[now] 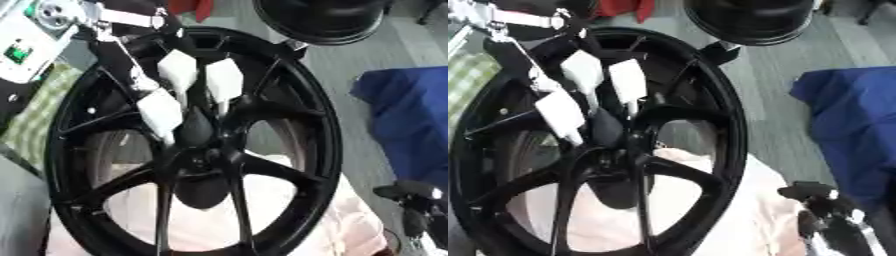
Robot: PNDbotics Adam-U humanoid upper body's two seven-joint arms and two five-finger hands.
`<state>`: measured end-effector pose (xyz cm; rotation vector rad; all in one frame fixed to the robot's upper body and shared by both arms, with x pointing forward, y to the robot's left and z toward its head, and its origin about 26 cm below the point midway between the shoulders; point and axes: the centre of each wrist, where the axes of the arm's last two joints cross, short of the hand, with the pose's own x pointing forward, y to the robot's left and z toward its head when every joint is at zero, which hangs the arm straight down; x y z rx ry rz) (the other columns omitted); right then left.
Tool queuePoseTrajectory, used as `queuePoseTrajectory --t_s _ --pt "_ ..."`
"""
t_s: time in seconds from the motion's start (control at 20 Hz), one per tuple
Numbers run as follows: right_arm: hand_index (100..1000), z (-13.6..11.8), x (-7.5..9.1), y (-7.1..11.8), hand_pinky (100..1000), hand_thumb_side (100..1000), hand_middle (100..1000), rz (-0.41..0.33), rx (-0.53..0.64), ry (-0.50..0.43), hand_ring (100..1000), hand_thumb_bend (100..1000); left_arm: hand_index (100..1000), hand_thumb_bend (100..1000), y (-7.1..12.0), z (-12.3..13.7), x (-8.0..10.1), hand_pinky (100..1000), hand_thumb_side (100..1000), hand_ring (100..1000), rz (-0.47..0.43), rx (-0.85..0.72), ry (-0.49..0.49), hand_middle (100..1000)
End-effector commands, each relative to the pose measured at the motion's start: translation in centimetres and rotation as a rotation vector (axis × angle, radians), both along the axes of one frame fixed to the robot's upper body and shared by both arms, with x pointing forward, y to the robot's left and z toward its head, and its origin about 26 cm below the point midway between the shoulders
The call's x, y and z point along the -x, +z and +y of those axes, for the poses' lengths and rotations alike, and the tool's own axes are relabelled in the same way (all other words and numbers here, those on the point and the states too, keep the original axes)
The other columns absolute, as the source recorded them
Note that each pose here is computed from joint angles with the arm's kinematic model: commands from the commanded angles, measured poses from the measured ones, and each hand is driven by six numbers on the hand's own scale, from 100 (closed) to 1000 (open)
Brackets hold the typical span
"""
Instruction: Pull the pin out of the wheel hub.
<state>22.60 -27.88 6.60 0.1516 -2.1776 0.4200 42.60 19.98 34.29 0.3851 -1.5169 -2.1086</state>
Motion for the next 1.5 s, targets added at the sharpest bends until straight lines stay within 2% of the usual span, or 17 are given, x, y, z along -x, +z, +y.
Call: queuePoseTrajectory --t_s 0.05,0.5,0.8,1.15,1.5 --pt "781 0.0 0.0 0.4 822 342 634 -0.010 -0.004 -0.006 751 100 822 277 1.0 0.0 0.2 853 195 725 -0.025 -0.031 -0.033 676" --pt "782 0.1 0.0 0.4 823 344 633 -0.004 -0.012 -0.014 751 100 756 195 1.2 -0.1 0.3 838 150 658 -0.014 -0.006 -0.045 578" --pt "784 0.2 0.0 0.3 824 349 634 0.000 -0.014 -0.017 752 100 618 106 1.9 -0.1 0.5 811 108 559 -0.007 0.028 -0.048 438" --pt "784 0.1 0.0 0.3 825 353 634 0.003 -0.016 -0.019 752 100 557 100 2.8 0.2 0.9 795 143 522 0.003 0.078 -0.035 378" --pt "785 0.1 0.1 0.3 826 354 633 0.006 -0.019 -0.021 751 100 524 100 4.3 0.8 1.3 780 137 497 0.000 0.135 -0.005 344"
